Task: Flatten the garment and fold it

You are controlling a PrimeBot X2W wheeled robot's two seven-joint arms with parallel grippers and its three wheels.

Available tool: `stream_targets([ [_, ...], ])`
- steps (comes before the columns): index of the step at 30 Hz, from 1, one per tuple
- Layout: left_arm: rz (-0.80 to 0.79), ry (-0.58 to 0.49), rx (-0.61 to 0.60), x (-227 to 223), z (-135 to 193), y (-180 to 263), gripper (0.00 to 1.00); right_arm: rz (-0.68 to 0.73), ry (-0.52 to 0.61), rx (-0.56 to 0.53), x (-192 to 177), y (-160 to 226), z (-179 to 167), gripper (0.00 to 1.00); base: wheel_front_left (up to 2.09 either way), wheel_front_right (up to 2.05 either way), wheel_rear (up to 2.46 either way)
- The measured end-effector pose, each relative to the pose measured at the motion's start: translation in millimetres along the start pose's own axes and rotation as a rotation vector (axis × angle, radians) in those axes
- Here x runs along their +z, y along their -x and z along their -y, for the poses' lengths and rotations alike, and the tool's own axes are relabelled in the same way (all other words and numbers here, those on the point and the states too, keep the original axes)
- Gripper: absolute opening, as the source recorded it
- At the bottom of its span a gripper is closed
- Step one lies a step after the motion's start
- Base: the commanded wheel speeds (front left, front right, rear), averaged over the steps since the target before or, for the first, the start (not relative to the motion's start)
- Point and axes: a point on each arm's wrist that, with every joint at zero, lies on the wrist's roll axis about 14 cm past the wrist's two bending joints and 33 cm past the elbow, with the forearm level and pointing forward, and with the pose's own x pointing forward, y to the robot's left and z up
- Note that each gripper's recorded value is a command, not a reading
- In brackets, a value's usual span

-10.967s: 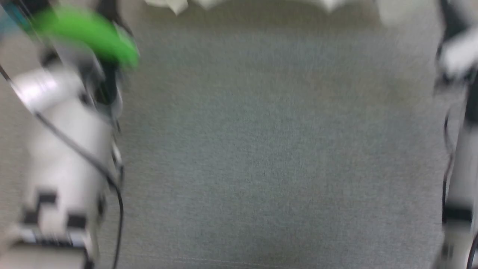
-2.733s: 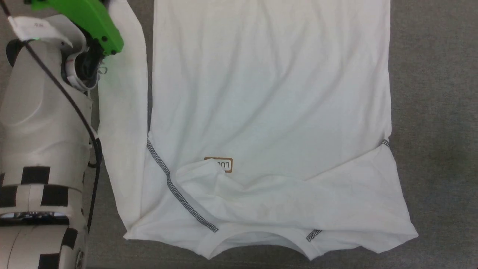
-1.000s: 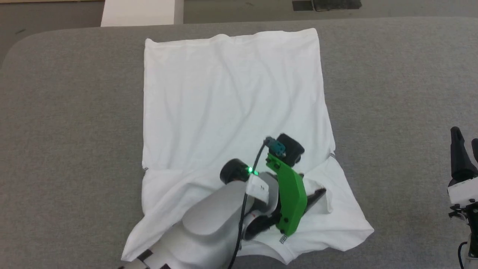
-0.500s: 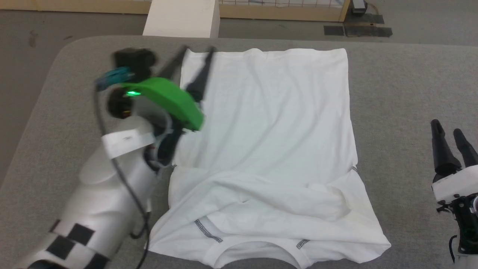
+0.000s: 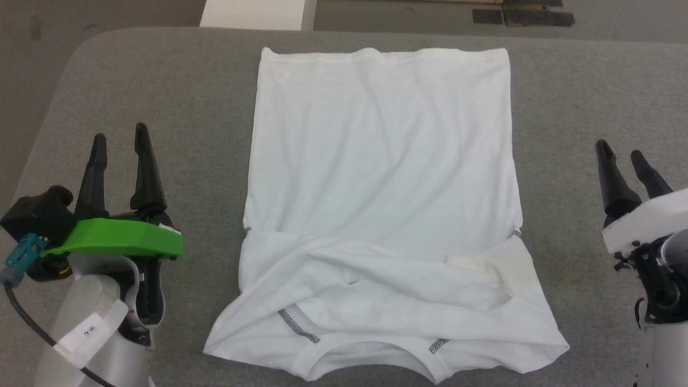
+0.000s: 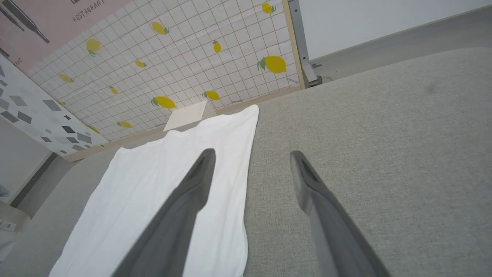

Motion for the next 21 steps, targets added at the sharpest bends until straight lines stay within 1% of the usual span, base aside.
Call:
stream_targets([
  [4,0.008,0.01,0.021,-7,-4,-2,1.0,-0.058,0.044,-0.002,-4,-27,-5,1.0,0.0,0.0,0.0],
  [10,-0.02,0.011,0.026,-31,-8,-7,1.0,-0.164,0.156,-0.023,1,-83,-8,1.0,0.0,0.0,0.0],
  [15,-0.054,0.032,0.039,-56,-13,-11,1.0,-0.292,0.223,-0.086,4,-131,5,1.0,0.0,0.0,0.0],
  [17,-0.069,0.041,0.046,-65,-14,-11,1.0,-0.34,0.241,-0.118,3,-146,13,1.0,0.0,0.0,0.0],
  [19,-0.074,0.046,0.056,-69,-18,-10,1.0,-0.385,0.283,-0.143,2,-159,15,1.0,0.0,0.0,0.0],
  [20,-0.071,0.032,0.076,-69,-28,-8,1.0,-0.428,0.307,-0.141,0,-182,4,1.0,0.0,0.0,0.0],
  [21,-0.075,0.003,0.094,-72,-38,-5,1.0,-0.478,0.322,-0.126,-12,-201,-8,1.0,0.0,0.0,0.0],
])
